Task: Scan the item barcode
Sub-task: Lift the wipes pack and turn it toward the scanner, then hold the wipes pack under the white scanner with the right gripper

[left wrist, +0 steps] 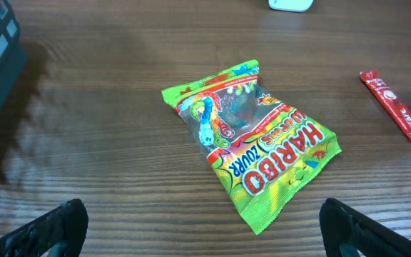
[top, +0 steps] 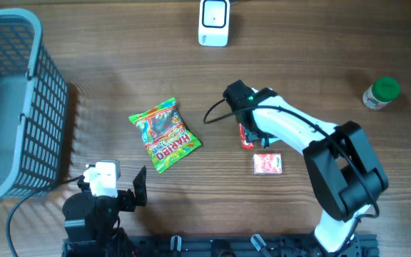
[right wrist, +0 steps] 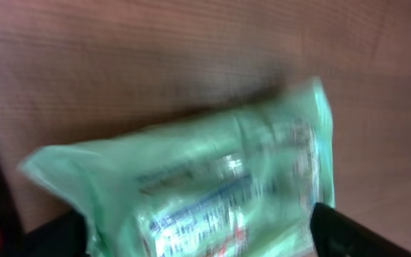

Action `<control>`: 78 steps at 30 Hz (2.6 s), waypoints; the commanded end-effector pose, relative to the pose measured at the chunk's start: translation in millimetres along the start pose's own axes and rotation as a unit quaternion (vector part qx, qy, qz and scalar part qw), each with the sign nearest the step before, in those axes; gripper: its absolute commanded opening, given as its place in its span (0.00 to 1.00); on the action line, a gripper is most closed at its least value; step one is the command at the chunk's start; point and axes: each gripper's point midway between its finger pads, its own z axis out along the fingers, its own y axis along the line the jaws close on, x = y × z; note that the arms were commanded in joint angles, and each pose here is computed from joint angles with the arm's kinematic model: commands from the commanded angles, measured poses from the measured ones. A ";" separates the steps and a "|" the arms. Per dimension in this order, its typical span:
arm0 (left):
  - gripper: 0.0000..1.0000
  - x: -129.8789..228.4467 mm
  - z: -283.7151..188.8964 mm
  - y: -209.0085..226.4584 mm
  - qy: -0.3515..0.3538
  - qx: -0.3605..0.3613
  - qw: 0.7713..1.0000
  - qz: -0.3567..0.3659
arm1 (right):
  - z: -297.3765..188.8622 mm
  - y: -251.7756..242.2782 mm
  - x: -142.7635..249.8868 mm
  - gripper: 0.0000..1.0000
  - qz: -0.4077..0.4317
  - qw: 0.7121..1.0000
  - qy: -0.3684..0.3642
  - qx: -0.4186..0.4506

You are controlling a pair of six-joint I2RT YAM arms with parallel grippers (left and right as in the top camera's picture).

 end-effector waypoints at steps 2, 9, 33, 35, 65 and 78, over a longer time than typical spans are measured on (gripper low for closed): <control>1.00 1.0 0.8 -0.3 -0.002 0.001 1.000 0.009 | 53.8 19.4 50.6 0.66 -0.091 0.993 0.069 -0.004; 1.00 1.0 0.8 -0.4 -0.002 0.001 1.000 0.009 | 56.9 41.1 66.7 0.04 -0.087 0.980 0.127 -0.123; 1.00 1.0 0.8 -0.4 -0.002 0.001 1.000 0.009 | -244.9 85.2 -36.2 0.04 -0.013 0.685 0.168 -0.708; 1.00 1.0 0.8 -0.4 -0.002 0.001 1.000 0.009 | -274.8 83.0 -43.7 0.04 -0.027 0.619 0.148 -0.771; 1.00 1.0 0.8 -0.4 -0.002 0.001 1.000 0.009 | -332.6 65.8 -71.2 0.04 -0.056 0.479 0.129 -0.867; 1.00 1.0 0.8 -0.3 -0.002 0.001 1.000 0.009 | -331.6 70.7 -91.5 0.05 -0.155 0.477 -0.066 -0.863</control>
